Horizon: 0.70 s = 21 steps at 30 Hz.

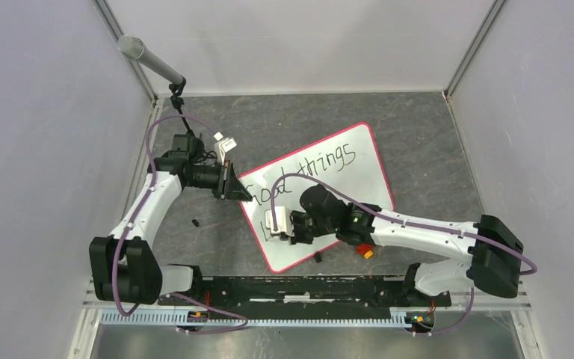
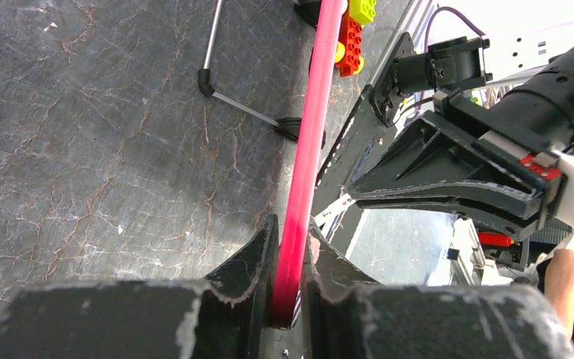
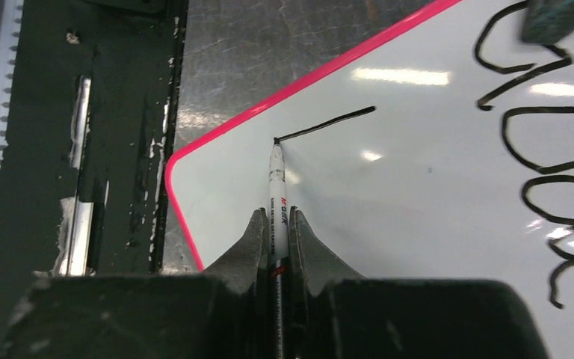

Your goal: Write a sentence on the whiteboard

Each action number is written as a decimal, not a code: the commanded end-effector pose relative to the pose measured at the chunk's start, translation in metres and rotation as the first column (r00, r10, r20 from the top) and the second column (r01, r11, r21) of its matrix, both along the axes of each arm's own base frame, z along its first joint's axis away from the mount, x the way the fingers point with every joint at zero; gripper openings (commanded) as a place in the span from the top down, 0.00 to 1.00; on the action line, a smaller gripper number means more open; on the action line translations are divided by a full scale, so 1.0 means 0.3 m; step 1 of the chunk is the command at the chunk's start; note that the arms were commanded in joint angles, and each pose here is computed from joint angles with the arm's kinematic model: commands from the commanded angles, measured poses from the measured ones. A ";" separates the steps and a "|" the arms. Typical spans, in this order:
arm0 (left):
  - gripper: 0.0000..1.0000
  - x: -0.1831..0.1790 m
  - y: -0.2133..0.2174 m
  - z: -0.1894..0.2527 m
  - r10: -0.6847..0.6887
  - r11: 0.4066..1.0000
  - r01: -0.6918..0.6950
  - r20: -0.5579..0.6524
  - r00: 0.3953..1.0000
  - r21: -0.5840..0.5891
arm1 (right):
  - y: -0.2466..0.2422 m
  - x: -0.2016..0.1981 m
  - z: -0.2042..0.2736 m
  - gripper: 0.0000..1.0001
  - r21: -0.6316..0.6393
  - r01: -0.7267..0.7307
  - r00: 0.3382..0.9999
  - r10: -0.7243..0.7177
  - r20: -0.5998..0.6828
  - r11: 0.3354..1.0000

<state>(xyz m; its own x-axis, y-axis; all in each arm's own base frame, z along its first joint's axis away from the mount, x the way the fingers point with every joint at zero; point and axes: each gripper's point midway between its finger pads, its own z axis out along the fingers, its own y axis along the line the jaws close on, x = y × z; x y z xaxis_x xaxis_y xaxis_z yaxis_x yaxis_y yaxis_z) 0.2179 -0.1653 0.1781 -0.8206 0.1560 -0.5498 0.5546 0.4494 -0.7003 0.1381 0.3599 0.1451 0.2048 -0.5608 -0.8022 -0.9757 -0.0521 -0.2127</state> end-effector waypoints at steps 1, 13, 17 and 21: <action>0.98 0.048 0.015 0.001 0.023 0.998 -0.028 0.088 0.996 0.054 | -0.012 -0.033 -0.014 1.00 0.001 -0.027 1.000 0.027 -0.002 1.000; 0.98 0.046 0.016 0.003 0.022 0.998 -0.027 0.091 0.996 0.053 | 0.022 -0.047 0.052 1.00 0.019 -0.047 0.999 0.047 0.027 0.999; 0.98 0.048 0.016 0.002 0.023 0.998 -0.028 0.090 0.996 0.054 | 0.050 -0.041 0.132 1.00 0.056 -0.046 0.999 0.045 0.028 0.997; 0.98 0.047 0.016 0.006 0.022 0.998 -0.027 0.093 0.995 0.052 | 0.056 -0.015 0.147 1.00 0.056 -0.020 0.998 0.017 0.054 0.998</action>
